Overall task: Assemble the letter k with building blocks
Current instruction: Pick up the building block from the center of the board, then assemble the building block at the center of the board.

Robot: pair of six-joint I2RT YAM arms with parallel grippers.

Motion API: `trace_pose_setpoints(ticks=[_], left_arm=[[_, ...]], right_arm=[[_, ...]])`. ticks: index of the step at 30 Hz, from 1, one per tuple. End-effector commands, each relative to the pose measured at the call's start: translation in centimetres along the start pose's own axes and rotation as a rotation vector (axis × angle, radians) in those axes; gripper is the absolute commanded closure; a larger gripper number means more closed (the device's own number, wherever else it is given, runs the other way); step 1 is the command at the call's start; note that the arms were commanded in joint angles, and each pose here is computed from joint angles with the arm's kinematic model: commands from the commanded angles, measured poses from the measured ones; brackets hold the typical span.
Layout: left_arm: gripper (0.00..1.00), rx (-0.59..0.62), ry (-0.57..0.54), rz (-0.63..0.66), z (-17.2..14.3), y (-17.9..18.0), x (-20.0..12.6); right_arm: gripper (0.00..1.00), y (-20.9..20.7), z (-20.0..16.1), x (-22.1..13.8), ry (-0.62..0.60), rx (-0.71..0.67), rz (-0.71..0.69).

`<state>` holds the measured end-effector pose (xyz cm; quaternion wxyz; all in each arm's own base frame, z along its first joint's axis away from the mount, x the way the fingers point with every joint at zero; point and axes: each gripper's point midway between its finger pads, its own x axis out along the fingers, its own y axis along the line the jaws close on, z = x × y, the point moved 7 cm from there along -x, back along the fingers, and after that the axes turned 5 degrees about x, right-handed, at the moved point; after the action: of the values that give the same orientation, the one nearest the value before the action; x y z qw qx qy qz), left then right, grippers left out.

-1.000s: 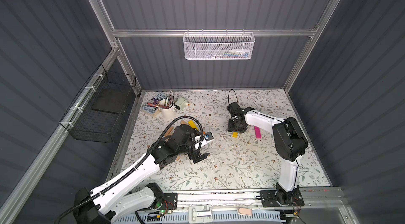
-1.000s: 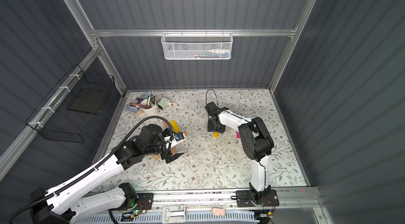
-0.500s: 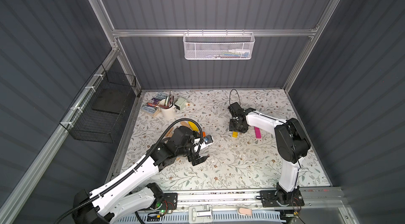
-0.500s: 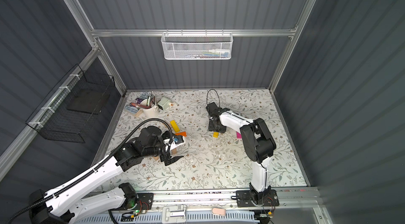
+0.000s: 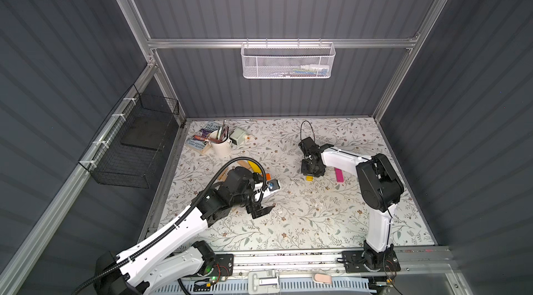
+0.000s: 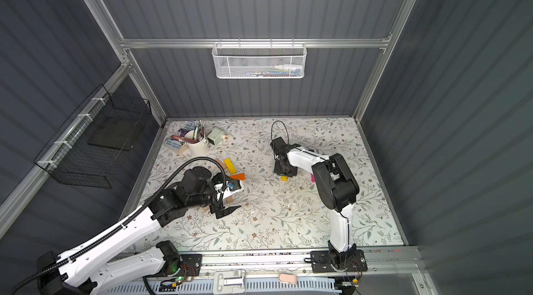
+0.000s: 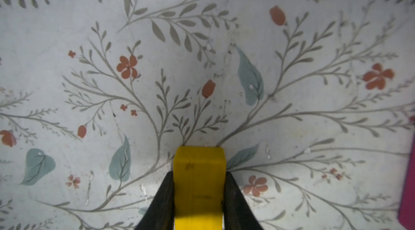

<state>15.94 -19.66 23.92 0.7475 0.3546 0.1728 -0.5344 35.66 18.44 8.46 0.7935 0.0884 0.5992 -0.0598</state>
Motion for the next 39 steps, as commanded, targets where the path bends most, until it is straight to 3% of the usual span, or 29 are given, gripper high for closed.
trace_pose_setpoints(ticks=[1, 10, 13, 17, 23, 26, 30, 39], left_arm=[[0.00, 0.020, -0.009, -0.006, -0.1, -0.2, -0.1], [0.00, 0.048, -0.022, -0.013, 0.4, 0.2, 0.5], [0.00, 0.035, -0.055, 0.012, 1.4, 0.9, 0.5], [0.00, -0.083, -0.134, 0.039, 4.2, 2.6, 0.2], [0.00, -0.133, -0.146, 0.019, 5.3, 3.2, 0.0], [0.00, -0.127, -0.129, 0.007, 4.4, 2.5, 0.1], [0.01, -0.128, -0.120, -0.023, 3.6, 1.6, 0.0], [0.00, -0.125, -0.121, -0.020, 3.2, 1.3, -0.2]], right_arm=[[0.78, -0.3, -0.4, -0.3, 0.006, -0.099, -0.013], [0.77, -2.3, 2.8, -7.8, -0.211, -0.391, 0.072], [0.78, -4.9, 4.0, -11.0, -0.301, -0.447, 0.100], [0.75, -9.2, 5.8, -14.2, -0.374, -0.453, 0.153], [0.74, -14.9, 6.3, -15.3, -0.533, -0.623, 0.072], [0.72, -17.0, 5.4, -14.0, -0.489, -0.750, 0.014], [0.71, -18.7, 3.8, -12.5, -0.355, -0.883, 0.070], [0.76, -20.9, 3.2, -7.3, -0.185, -0.909, 0.202]])
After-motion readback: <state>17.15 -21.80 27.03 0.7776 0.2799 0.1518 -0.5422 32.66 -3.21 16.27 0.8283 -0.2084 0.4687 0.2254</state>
